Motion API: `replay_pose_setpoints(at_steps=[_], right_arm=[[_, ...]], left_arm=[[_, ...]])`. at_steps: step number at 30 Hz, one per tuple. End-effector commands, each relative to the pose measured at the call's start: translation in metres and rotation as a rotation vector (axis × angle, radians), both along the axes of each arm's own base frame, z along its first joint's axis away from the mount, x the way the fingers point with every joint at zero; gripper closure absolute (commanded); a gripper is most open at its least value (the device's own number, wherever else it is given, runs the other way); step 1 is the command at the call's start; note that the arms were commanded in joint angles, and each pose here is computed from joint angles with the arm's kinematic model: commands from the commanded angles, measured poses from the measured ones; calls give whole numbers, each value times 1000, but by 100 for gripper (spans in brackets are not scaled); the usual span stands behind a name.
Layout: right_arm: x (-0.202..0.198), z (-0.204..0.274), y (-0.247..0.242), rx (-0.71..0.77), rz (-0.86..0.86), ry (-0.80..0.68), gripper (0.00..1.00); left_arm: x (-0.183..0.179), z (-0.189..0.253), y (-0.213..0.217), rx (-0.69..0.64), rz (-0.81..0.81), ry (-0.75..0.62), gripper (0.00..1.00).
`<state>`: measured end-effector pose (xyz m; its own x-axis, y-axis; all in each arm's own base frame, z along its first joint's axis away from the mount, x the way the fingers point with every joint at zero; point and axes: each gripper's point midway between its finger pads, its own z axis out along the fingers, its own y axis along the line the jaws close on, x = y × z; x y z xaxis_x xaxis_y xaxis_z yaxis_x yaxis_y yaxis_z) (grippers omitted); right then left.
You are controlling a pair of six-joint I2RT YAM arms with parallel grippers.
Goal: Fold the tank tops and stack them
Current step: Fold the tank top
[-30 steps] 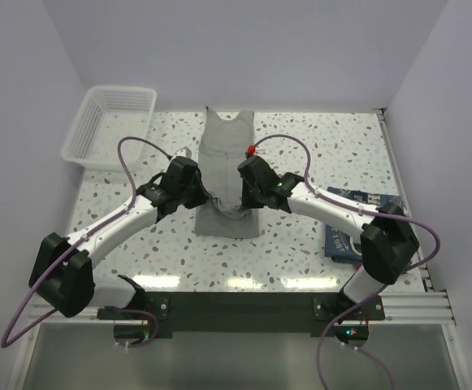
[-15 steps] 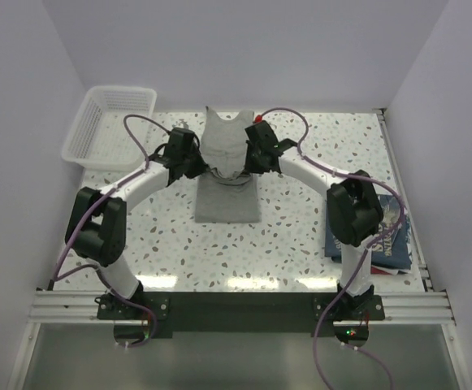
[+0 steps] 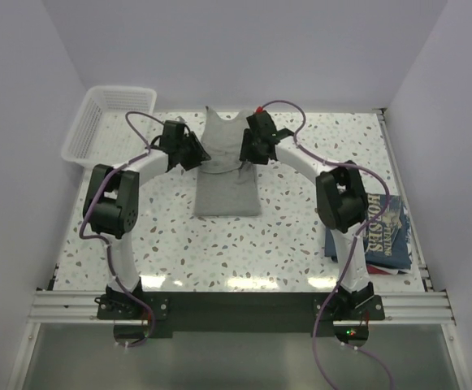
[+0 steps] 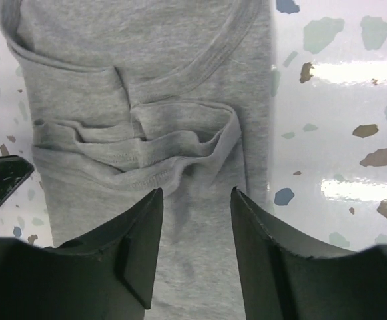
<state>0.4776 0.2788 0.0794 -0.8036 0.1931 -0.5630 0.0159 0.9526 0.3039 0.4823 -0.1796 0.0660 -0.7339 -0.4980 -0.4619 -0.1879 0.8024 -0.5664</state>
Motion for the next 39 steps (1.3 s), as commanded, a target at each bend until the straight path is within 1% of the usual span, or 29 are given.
replay_pose_setpoints(at_steps=[1,4,7,8,12,15,18,19,21,22,28,34,39], right_arm=[[19,28,-11,-12,-27,-66,49],[10,37,-16,-18,-25,-77,50],[3,37,-6,6,2,-98,51],[0,33,-5,-2,7,-86,51],[-5,20,3,-13,30,-57,53],[-7,17,5,-7,29,-53,57],[-15,20,8,8,32,-53,60],[-21,14,8,5,35,-43,63],[-29,19,13,15,40,-53,64],[-35,15,13,13,43,-44,66],[-72,32,32,38,92,-73,71],[-104,51,65,88,176,-98,76],[-125,47,94,100,246,-92,82]], left_arm=[[34,58,2,-50,-27,-189,49],[30,65,8,-31,-29,-197,50],[19,56,10,-21,-27,-155,55],[11,45,14,-3,-12,-113,56],[-11,28,15,18,20,-47,58],[-25,18,15,75,38,-7,61],[-33,5,19,118,59,36,61],[-34,1,20,120,60,44,61],[-34,-2,19,119,68,48,60],[-32,-3,18,117,69,45,60],[-24,-7,18,119,91,56,61],[-18,-11,23,143,133,62,65],[-11,-15,23,140,147,64,67]])
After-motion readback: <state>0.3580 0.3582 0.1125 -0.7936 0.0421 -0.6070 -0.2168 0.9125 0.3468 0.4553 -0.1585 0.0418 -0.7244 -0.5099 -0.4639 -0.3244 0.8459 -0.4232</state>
